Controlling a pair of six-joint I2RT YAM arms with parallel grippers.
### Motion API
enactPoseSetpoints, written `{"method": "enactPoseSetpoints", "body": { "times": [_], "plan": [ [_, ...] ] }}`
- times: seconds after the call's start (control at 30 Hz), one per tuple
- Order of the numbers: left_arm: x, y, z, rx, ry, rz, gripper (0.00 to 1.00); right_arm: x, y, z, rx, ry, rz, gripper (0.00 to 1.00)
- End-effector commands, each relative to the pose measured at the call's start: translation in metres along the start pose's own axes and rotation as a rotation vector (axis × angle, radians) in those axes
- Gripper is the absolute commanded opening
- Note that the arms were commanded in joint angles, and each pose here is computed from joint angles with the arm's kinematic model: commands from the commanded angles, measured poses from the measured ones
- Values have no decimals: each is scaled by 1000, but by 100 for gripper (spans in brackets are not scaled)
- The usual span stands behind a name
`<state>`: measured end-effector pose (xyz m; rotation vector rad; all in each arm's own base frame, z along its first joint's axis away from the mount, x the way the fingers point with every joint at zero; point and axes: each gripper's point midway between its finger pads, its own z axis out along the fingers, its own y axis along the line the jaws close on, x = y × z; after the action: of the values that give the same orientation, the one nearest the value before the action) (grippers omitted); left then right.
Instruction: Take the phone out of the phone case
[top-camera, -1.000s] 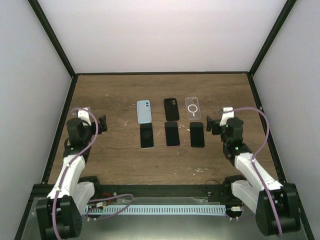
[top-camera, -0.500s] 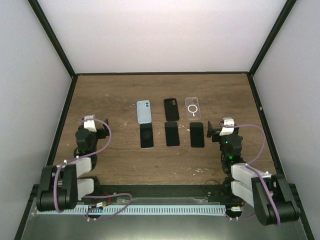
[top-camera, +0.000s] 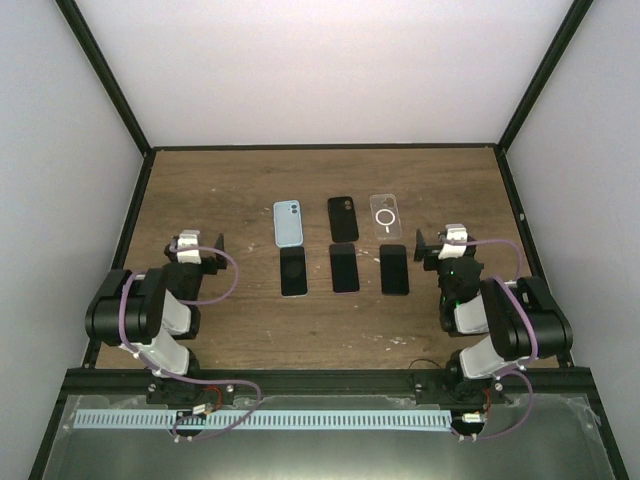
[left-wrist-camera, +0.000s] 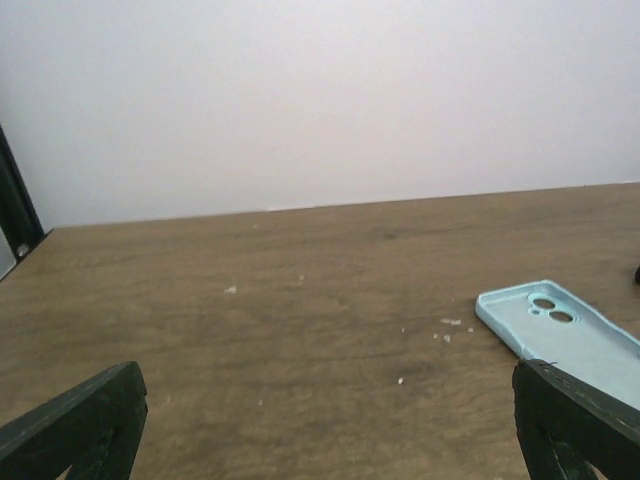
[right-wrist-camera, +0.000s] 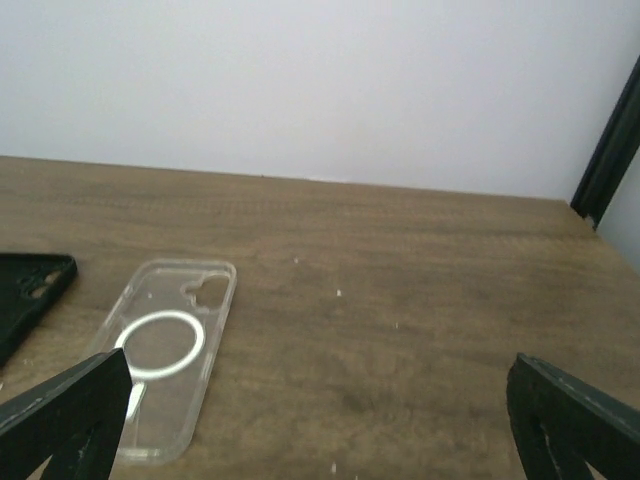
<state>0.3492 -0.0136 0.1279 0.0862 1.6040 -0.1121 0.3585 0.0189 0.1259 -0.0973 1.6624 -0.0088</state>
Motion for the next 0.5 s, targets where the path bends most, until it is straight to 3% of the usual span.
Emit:
{"method": "enactPoseSetpoints", "body": {
  "times": [0.0,0.13,0.47],
  "plan": [
    [-23,-8,16,57,-54,33,100,-27,0,13,-58,-71,0,100],
    [-10,22,42,-90,76,-35,100,-27,0,13,-59,-73,2,100],
    [-8,12,44,-40,89,-17,100,-27,-1,13,-58,-74,3,100]
  ]
}}
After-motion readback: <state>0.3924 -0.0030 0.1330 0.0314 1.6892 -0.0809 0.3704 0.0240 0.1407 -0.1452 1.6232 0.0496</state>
